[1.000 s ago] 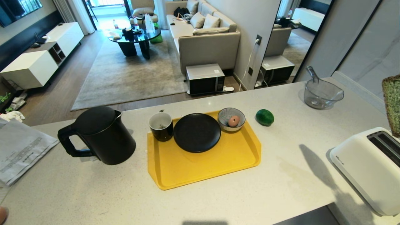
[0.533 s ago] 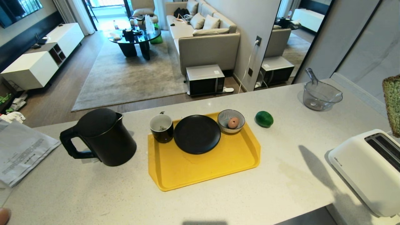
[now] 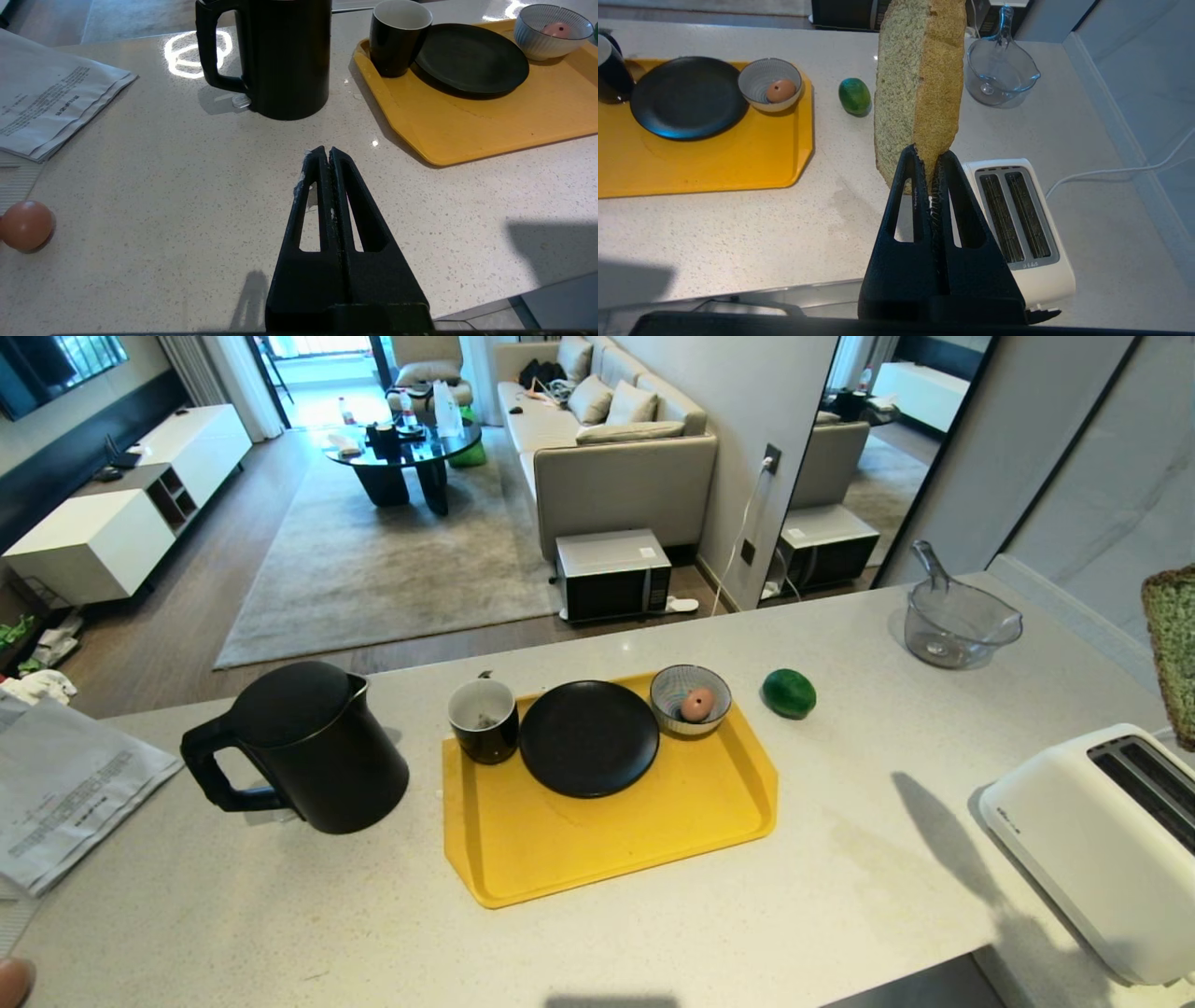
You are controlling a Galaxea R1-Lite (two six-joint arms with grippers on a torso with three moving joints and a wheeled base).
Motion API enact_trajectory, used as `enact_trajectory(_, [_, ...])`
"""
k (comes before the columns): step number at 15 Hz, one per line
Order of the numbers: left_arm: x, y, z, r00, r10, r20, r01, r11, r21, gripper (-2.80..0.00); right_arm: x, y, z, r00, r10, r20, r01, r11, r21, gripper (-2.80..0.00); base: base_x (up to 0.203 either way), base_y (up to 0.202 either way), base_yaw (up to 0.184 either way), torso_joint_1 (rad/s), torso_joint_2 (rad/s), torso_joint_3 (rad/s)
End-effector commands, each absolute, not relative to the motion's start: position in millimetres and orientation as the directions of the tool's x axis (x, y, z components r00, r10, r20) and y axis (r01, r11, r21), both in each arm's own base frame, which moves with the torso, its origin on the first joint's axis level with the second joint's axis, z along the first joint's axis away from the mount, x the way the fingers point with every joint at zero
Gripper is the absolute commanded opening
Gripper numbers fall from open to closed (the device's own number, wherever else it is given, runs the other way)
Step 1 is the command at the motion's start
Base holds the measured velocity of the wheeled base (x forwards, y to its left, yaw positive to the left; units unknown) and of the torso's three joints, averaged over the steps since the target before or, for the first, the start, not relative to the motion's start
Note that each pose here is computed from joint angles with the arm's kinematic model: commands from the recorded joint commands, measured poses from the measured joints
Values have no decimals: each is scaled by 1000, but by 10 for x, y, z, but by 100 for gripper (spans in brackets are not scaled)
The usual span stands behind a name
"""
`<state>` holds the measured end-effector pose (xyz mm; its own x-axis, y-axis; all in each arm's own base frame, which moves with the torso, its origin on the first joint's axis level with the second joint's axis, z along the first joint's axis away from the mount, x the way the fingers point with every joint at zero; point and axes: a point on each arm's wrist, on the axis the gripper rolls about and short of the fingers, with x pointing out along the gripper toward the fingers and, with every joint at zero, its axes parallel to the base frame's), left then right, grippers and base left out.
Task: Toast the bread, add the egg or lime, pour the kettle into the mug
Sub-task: Put the bread slices in the toaster
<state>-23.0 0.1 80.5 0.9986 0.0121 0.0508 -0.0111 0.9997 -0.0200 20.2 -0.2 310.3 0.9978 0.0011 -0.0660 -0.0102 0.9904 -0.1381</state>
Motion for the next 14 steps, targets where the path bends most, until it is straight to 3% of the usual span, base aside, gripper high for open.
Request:
enact_trajectory(1, [-220,1,763,999,14,38,-13,1000,-20,-280,198,0,3039,997,8,-79,-21,986,-163,-280,0,0,0,0,0,0])
enact_trajectory(11, [-220,1,763,999,14,38,-13,1000,-22,-280,154,6,3005,996,54,-74,-68,978,-199,-280,0,0,0,0,0,0])
enact_trajectory(14, [-220,1,763,999,14,38,-13,1000,-21,-280,178,2,3010,996,26,-80,-41,979,-201,-280,1,6,-129,6,2,0])
